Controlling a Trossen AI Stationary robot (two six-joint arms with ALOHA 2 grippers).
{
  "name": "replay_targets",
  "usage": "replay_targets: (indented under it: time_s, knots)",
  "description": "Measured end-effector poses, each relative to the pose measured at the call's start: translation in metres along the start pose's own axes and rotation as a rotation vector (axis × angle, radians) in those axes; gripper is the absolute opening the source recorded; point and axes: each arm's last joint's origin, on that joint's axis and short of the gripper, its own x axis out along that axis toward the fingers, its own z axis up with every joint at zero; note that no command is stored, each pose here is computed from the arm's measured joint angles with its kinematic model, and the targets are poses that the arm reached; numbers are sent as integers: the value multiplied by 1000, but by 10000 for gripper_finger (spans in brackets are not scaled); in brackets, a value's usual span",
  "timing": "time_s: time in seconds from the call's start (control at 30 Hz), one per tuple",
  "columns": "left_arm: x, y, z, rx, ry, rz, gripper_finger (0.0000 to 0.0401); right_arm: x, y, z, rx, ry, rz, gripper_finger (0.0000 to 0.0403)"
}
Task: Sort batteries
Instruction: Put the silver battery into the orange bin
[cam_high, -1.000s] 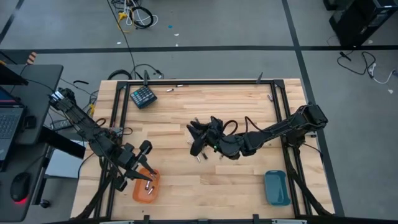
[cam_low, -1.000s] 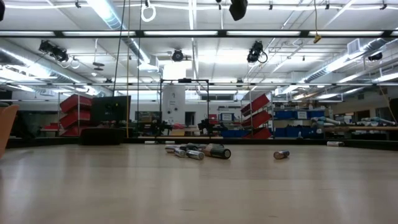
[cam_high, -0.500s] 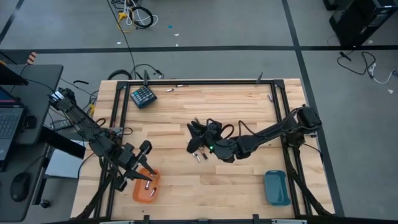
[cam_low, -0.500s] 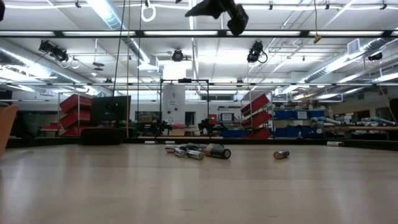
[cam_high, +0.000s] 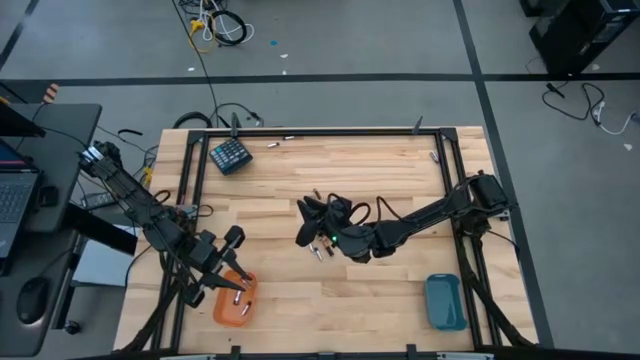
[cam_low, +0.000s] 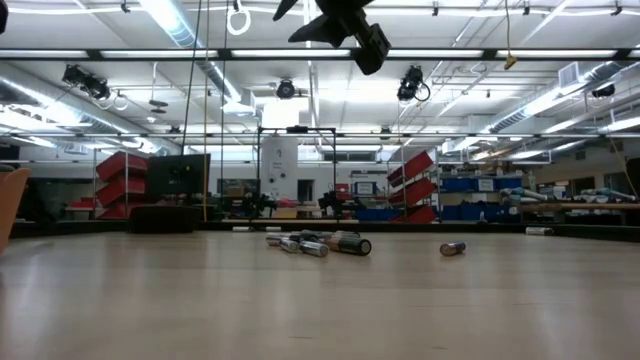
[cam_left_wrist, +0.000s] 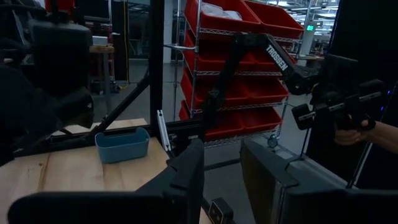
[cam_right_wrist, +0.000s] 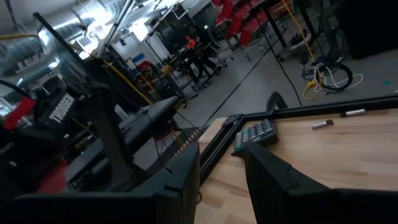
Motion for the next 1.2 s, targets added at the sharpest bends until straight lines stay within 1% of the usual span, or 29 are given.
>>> replay_targets:
  time_s: [0.73, 0.93, 1.2]
  knots:
    - [0, 0, 0, 0, 0, 0, 103, 0, 0, 1, 2, -1, 0, 114]
    - [0, 0, 0, 0, -1, 0, 103, 0, 2, 2, 34, -10, 6, 114]
    - [0, 0, 0, 0, -2, 1, 103, -4, 8, 9, 81, -61, 32, 114]
